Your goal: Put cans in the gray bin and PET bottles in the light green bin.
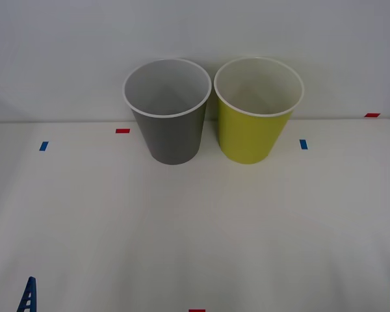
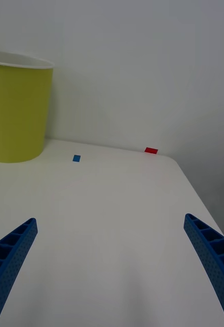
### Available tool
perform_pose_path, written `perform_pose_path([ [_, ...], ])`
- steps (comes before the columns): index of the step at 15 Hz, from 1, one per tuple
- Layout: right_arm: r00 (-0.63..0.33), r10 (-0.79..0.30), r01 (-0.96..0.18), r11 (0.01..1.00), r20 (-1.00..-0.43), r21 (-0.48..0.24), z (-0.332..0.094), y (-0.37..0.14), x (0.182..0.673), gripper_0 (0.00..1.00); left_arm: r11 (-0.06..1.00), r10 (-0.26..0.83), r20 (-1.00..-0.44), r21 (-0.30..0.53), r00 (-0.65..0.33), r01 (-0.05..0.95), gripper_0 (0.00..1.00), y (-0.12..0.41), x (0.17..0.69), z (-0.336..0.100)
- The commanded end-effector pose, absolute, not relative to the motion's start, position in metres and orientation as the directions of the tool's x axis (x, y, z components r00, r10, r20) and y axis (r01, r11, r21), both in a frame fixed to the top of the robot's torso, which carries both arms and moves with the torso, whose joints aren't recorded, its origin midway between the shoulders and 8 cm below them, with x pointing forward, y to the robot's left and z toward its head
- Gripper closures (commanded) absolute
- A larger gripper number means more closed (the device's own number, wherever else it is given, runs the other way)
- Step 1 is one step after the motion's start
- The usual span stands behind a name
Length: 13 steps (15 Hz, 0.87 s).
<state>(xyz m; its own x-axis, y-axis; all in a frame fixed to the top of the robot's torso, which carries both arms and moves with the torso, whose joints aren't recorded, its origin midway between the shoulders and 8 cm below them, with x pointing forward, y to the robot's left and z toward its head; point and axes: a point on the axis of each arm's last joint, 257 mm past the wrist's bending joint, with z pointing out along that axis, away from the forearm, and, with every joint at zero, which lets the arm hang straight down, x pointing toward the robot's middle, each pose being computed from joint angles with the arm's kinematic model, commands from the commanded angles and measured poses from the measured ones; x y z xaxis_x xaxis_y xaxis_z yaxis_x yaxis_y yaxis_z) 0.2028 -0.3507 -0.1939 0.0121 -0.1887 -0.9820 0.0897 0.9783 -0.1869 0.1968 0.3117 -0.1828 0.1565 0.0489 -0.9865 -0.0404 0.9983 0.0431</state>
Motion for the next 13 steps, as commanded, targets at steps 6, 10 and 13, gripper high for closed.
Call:
perform_pose_path([
  [6,0.012,-0.189,0.09,0.978,-0.982,-0.187,-0.1939,-0.3507,0.2028,0.0,0.998,0.049,-0.987,0.043,0.156,-0.041,0.0,0.3118,0.1968,-0.183],
  [10,0.012,-0.189,0.09,0.978,-0.982,-0.187,-0.1939,-0.3507,0.2028,0.0,0.998,0.049,-0.987,0.043,0.156,-0.041,0.0,0.3118,0.1968,-0.183],
  [13,0.012,-0.189,0.09,0.978,-0.982,-0.187,-0.1939,-0.3507,0.2028,0.0,0.998,0.049,-0.987,0.043,0.156,-0.041,0.0,0.3118,0.1968,-0.183],
])
